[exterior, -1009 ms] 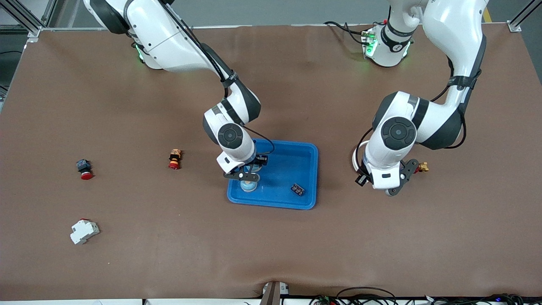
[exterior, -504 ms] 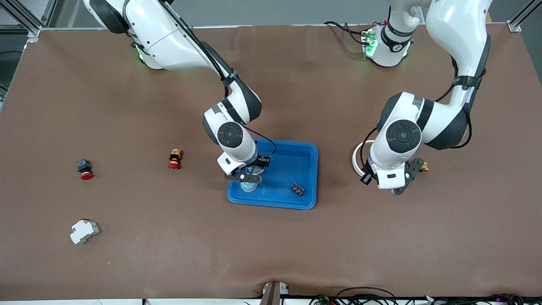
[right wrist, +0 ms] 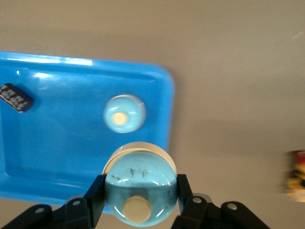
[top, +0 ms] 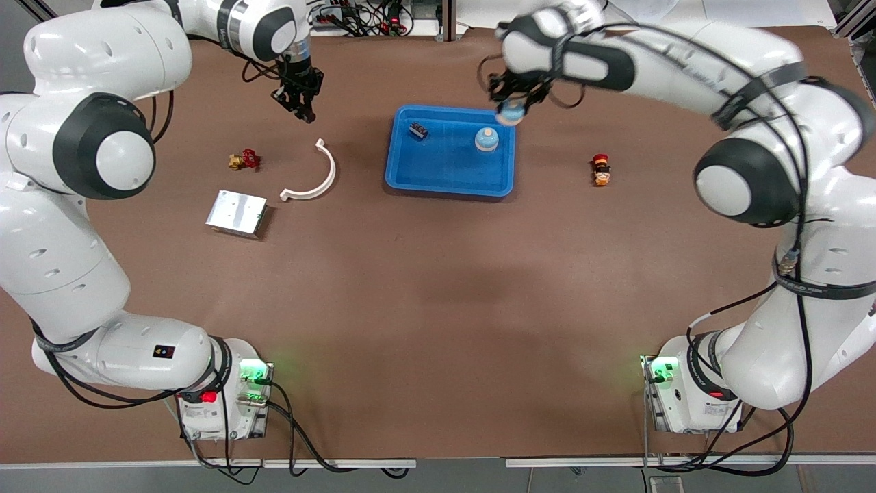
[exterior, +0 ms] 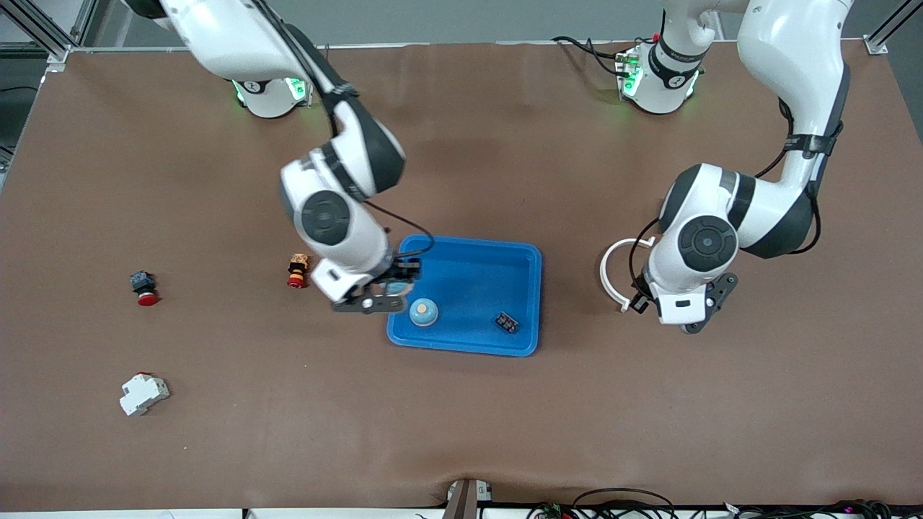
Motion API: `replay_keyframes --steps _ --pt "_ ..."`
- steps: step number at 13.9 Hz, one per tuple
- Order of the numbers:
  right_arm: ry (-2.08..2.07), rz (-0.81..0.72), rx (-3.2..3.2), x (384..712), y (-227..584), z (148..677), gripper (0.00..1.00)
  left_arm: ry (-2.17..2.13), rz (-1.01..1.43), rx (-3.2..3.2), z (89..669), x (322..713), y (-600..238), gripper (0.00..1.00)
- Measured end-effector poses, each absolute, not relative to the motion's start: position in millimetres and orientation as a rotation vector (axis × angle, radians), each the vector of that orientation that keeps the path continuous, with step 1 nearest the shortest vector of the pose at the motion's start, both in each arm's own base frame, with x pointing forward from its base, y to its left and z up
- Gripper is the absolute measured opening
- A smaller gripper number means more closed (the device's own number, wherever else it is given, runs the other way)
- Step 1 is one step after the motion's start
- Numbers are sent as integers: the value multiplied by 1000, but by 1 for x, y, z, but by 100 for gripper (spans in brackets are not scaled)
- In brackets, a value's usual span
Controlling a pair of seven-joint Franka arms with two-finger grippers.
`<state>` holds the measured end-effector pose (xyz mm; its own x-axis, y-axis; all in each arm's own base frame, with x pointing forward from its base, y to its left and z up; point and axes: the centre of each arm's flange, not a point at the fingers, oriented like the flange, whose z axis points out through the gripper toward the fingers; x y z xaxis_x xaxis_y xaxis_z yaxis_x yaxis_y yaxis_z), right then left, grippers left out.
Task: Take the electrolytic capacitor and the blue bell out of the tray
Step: 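Set the capacitor beside the white arc while the right gripper carries the bell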
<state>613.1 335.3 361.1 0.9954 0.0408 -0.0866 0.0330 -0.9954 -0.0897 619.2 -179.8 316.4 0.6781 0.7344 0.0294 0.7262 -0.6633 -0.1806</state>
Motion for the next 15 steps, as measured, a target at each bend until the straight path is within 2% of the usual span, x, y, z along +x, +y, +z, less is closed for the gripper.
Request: replay_keyframes --steps 3,8,14,15 --pt "-214 140 -3033 643 250 384 64 -1177 113 -2703 305 621 -144 30" --pt "-469 171 -2981 673 121 382 64 -1202 213 -2671 250 615 -97 30" --pt "-649 181 -3002 680 -3 374 64 -1200 231 -2703 199 607 -101 30" --pt "-669 198 -3025 679 -9 370 64 -1200 234 -2704 196 606 -101 37"
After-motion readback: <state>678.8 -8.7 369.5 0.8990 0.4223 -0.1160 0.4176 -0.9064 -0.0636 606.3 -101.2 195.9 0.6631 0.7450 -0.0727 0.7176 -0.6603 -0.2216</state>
